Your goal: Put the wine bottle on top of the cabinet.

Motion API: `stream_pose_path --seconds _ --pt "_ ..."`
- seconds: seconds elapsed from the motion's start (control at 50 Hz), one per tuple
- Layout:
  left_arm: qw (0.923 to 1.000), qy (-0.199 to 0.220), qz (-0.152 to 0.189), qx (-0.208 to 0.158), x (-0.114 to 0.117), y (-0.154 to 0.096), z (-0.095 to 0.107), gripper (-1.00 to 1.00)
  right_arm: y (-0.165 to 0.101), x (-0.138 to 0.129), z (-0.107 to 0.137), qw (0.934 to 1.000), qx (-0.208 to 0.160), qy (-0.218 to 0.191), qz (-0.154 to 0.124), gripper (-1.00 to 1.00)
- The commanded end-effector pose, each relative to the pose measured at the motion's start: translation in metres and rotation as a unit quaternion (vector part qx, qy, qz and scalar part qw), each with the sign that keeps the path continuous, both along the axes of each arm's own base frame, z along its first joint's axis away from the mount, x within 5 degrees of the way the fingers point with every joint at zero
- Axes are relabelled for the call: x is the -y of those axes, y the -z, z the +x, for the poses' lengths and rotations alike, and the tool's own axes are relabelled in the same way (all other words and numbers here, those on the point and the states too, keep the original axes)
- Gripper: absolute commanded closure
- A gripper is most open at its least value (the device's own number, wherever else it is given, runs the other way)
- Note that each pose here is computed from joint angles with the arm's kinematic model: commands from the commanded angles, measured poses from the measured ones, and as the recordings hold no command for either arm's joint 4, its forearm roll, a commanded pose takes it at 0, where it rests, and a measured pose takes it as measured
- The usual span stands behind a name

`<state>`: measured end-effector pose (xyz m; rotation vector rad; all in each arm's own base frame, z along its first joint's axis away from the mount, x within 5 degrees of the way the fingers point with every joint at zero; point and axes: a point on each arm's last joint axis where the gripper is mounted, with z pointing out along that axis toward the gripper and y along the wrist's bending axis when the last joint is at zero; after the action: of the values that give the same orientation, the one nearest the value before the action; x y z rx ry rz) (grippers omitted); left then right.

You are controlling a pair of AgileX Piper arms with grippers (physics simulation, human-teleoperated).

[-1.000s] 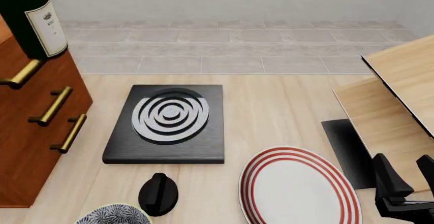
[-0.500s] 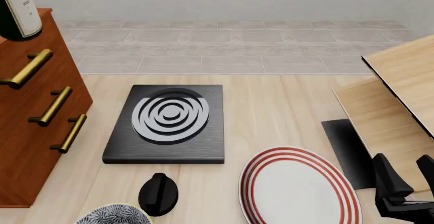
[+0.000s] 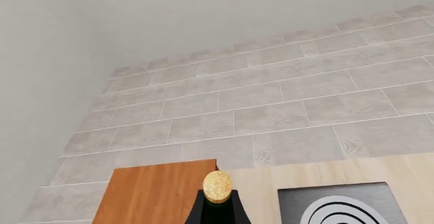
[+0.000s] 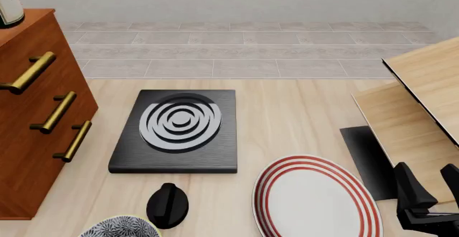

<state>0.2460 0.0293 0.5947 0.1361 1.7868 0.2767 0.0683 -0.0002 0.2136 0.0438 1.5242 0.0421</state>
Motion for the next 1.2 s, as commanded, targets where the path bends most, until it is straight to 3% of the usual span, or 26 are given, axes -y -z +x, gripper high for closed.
stream_pose_path --seconds 0.02,0.28,0.68,1.2 --pt "0.9998 -0.004 0.008 0.016 -0.001 -0.021 -0.013 1.0 0.0 0.0 0.0 1.0 0.0 0.0 0.0 -1.0" --pt "0.9992 -0.037 -0.006 0.011 -0.012 -0.01 -0.031 1.0 0.0 0.0 0.0 1.0 0.0 0.0 0.0 -1.0" --pt "0.9964 -0.084 -0.01 -0.001 -0.031 0.009 -0.038 1.0 0.0 0.0 0.0 1.0 0.0 0.0 0.0 -1.0" --pt "0.9856 -0.163 -0.042 -0.012 -0.072 0.041 -0.024 1.0 0.0 0.0 0.0 1.0 0.0 0.0 0.0 -1.0"
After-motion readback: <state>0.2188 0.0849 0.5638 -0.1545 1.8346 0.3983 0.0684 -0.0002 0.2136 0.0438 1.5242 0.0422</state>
